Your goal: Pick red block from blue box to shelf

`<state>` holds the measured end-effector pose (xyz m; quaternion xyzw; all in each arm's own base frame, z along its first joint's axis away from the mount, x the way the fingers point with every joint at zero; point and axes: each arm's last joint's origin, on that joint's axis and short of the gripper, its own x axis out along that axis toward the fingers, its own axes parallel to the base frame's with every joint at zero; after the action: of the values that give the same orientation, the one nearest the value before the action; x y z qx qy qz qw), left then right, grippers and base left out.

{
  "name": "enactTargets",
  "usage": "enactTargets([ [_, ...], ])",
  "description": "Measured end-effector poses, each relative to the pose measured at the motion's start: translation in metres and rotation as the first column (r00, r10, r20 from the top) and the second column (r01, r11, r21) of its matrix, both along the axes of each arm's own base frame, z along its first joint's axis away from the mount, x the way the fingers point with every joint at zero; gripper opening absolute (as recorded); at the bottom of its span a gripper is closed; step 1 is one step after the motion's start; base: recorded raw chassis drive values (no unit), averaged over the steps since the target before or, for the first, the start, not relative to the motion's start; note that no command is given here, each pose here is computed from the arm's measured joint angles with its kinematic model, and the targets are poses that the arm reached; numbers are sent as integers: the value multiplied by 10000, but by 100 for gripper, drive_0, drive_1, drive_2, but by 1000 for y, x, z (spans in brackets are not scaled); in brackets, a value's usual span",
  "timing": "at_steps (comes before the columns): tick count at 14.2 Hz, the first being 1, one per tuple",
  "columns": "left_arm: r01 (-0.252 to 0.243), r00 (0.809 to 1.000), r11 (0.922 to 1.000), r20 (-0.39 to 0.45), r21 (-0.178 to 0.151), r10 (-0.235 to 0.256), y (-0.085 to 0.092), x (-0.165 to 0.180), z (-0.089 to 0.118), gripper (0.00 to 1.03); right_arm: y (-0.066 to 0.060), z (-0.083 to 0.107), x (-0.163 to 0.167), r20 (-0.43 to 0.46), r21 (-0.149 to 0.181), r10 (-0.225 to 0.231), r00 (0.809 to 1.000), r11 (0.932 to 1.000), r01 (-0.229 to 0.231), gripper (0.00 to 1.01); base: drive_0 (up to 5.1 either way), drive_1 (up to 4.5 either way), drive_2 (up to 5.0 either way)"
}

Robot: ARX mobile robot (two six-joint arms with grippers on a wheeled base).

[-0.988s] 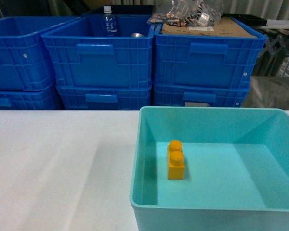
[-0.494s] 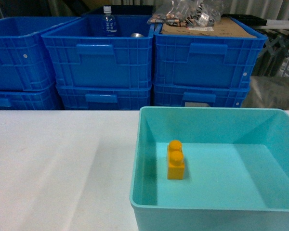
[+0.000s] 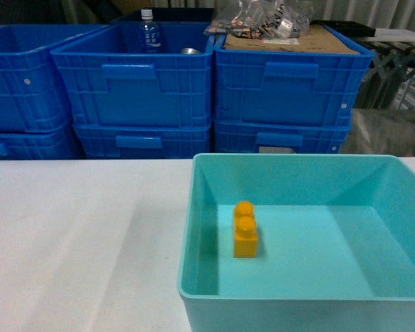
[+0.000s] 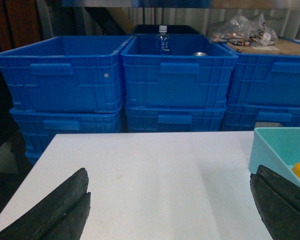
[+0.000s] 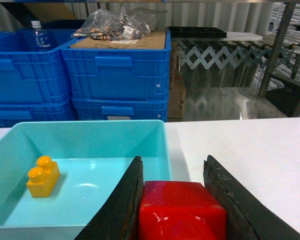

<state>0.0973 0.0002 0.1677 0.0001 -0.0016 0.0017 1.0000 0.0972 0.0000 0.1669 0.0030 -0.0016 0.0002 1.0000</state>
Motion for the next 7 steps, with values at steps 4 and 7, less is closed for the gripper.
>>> enactTargets([
  [4, 27, 10000, 10000, -4, 0, -27, 0, 0, 0, 98, 0, 0, 0, -4, 0, -4, 10000, 10000, 4, 29, -166, -166, -166],
  [7, 31, 10000, 10000, -4, 0, -31, 0, 0, 0, 98, 0, 0, 0, -4, 0, -4, 10000, 10000, 4, 29, -166, -166, -166],
])
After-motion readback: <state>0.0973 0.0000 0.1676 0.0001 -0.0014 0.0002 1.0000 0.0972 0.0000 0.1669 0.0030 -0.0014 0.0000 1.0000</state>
